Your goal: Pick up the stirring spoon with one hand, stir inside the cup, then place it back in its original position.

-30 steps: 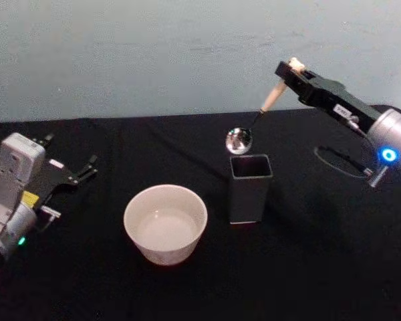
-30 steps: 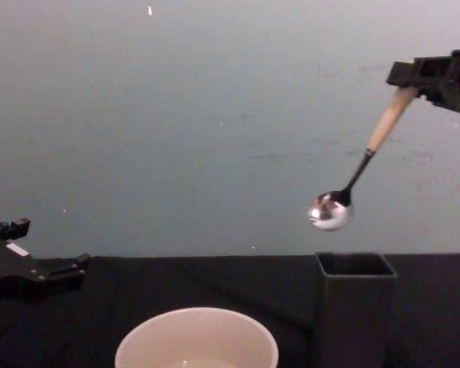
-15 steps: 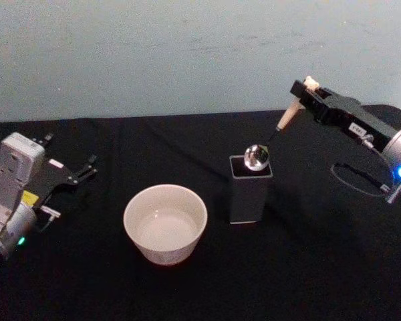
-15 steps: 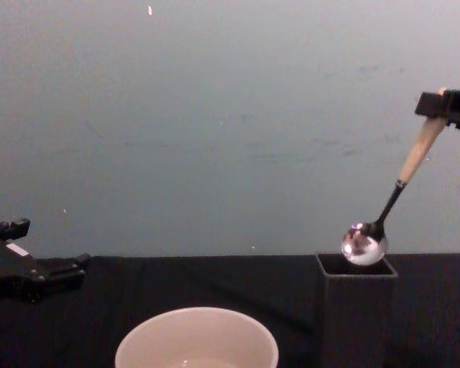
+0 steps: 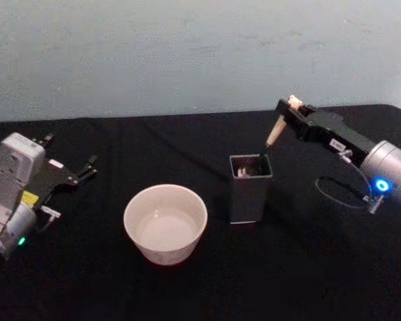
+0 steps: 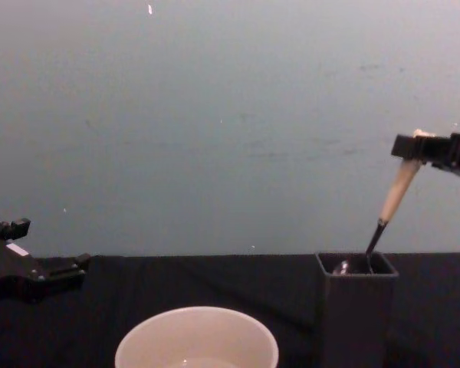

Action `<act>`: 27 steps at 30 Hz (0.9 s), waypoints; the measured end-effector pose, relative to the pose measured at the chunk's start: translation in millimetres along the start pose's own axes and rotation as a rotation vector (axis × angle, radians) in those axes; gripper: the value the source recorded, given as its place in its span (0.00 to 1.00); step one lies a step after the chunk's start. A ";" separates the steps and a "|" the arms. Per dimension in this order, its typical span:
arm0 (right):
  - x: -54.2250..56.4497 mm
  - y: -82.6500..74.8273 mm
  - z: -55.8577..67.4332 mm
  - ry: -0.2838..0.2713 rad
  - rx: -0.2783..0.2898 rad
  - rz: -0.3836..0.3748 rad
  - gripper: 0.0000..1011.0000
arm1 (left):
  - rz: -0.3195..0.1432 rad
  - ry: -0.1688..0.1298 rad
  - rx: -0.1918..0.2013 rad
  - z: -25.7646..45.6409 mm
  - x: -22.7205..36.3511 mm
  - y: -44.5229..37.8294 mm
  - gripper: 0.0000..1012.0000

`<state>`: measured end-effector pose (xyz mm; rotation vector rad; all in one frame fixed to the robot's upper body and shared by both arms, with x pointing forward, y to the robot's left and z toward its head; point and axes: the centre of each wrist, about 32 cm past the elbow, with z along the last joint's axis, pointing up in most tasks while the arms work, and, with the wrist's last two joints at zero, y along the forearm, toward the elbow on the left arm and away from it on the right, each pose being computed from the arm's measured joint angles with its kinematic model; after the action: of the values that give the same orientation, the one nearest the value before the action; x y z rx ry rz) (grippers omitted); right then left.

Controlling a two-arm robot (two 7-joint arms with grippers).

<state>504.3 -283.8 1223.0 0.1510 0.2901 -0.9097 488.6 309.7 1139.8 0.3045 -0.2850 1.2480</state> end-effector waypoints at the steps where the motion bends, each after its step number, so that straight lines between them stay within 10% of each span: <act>1: 0.2 0.9 -1.3 -0.002 -0.004 -0.001 0.22 | 0.000 0.000 0.000 0.0 0.0 0.0 0.99; 27: 2.5 13.2 -33.1 -0.066 -0.125 -0.016 0.22 | 0.000 0.000 0.000 0.0 0.0 0.0 0.99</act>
<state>510.2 -269.3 1190.9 0.0030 0.2861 -0.9077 488.6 309.7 1139.8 0.3044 -0.2851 1.2480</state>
